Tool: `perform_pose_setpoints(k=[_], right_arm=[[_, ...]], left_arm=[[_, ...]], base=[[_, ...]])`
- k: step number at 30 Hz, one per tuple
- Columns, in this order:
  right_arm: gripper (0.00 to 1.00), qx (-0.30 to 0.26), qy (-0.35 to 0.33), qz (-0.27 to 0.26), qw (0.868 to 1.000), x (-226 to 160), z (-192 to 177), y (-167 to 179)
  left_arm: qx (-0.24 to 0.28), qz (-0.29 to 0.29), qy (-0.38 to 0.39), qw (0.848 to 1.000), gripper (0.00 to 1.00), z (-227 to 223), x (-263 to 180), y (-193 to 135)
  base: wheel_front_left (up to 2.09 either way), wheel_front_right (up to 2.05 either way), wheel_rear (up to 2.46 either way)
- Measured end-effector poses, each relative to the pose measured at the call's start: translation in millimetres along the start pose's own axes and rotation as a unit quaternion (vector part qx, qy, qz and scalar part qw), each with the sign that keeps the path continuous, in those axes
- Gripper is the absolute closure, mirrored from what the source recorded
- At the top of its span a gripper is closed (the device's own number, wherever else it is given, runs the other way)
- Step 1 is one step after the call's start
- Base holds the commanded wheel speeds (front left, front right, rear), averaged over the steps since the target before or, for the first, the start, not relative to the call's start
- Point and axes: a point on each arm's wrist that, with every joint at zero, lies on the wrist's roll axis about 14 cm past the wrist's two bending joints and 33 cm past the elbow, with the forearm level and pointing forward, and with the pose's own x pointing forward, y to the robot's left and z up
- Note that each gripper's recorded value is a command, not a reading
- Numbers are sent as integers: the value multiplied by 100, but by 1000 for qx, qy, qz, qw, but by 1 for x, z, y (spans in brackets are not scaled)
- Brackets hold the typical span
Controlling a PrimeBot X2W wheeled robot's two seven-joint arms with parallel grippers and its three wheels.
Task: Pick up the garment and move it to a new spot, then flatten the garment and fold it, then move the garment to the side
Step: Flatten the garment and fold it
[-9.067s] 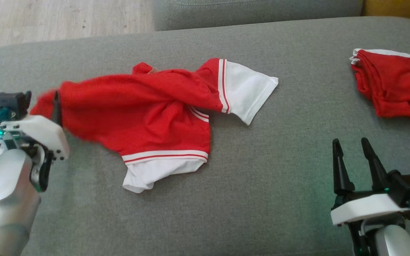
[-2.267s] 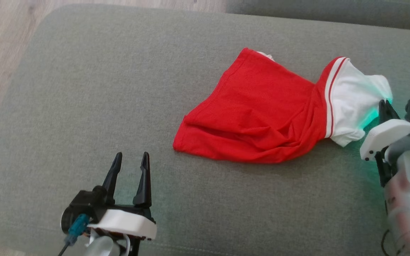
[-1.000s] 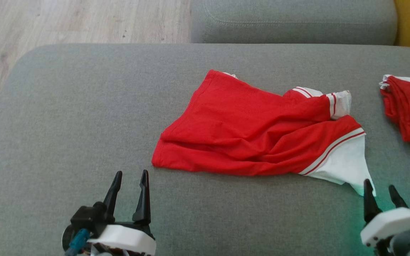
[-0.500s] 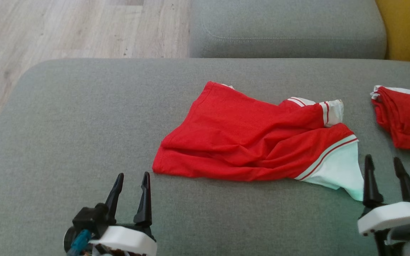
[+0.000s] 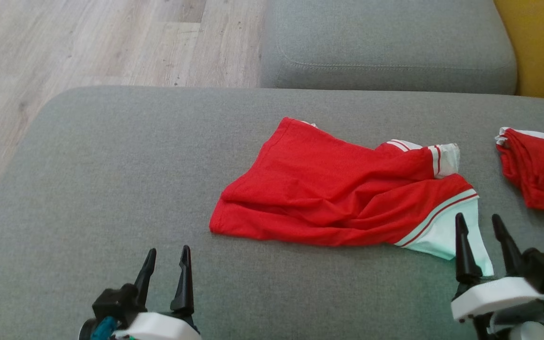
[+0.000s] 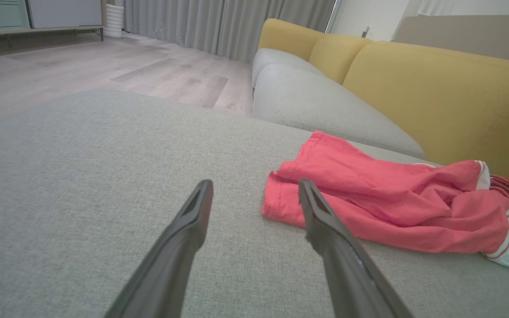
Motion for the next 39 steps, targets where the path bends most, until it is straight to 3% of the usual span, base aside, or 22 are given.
perform_pose_setpoints(k=[17,27,39], right_arm=[[0,1,12,5,1000,-1,-11,4],[0,0,36,-13,999,-5,-23,-8],[0,-2,58,-58,997,-12,-35,-37]], left_arm=[[5,2,7,1000,0,-4,2,2],[18,-29,113,993,0,-31,42,-17],[8,2,209,978,0,-73,81,-13]], base=[[0,0,0],[0,0,0],[0,0,0]])
